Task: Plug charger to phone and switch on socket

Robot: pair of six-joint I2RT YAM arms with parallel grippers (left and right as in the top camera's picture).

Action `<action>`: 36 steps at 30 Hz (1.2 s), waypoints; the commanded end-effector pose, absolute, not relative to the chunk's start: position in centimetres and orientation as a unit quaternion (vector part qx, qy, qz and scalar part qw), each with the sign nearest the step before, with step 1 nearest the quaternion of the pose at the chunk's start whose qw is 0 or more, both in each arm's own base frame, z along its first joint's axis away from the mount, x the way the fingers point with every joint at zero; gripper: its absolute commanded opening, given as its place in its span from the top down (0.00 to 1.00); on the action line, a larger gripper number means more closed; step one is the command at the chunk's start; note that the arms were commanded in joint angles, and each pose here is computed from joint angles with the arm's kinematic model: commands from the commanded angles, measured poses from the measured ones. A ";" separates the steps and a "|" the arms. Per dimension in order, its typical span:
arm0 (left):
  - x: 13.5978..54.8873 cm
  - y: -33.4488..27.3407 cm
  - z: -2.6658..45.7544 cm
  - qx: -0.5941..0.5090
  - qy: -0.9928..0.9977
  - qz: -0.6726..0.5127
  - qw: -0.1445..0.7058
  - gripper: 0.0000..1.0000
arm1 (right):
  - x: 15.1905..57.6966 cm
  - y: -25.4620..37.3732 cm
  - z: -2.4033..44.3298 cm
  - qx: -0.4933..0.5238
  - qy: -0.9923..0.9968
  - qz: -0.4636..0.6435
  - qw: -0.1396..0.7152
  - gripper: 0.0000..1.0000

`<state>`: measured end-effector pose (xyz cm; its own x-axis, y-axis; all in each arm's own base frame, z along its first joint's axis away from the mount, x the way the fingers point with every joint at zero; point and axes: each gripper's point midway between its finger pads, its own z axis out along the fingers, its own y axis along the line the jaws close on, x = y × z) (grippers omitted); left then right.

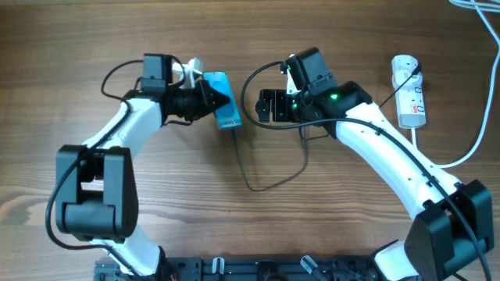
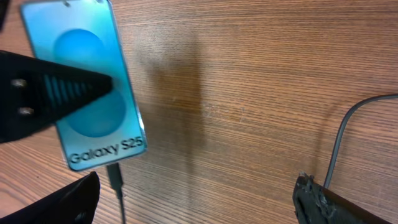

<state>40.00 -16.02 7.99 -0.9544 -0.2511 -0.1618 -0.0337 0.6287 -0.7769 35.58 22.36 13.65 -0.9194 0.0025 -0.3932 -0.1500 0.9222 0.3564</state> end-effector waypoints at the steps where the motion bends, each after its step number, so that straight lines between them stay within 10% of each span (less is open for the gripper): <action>1: 39.9 -16.5 6.9 -0.126 0.911 -0.373 0.123 0.96 | 36.0 22.1 14.2 -0.042 0.959 0.183 0.211 0.00; 36: 35.8 -18.2 1.0 -0.148 0.966 -0.194 0.085 0.90 | 36.0 22.1 14.2 -0.042 0.959 0.183 0.211 0.00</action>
<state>35.80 -18.53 1.99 -0.9446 -0.3074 -0.1148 -0.2334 0.8754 -0.4233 35.71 22.16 13.61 -0.9171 0.0049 -0.3987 -0.1452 0.9272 0.3454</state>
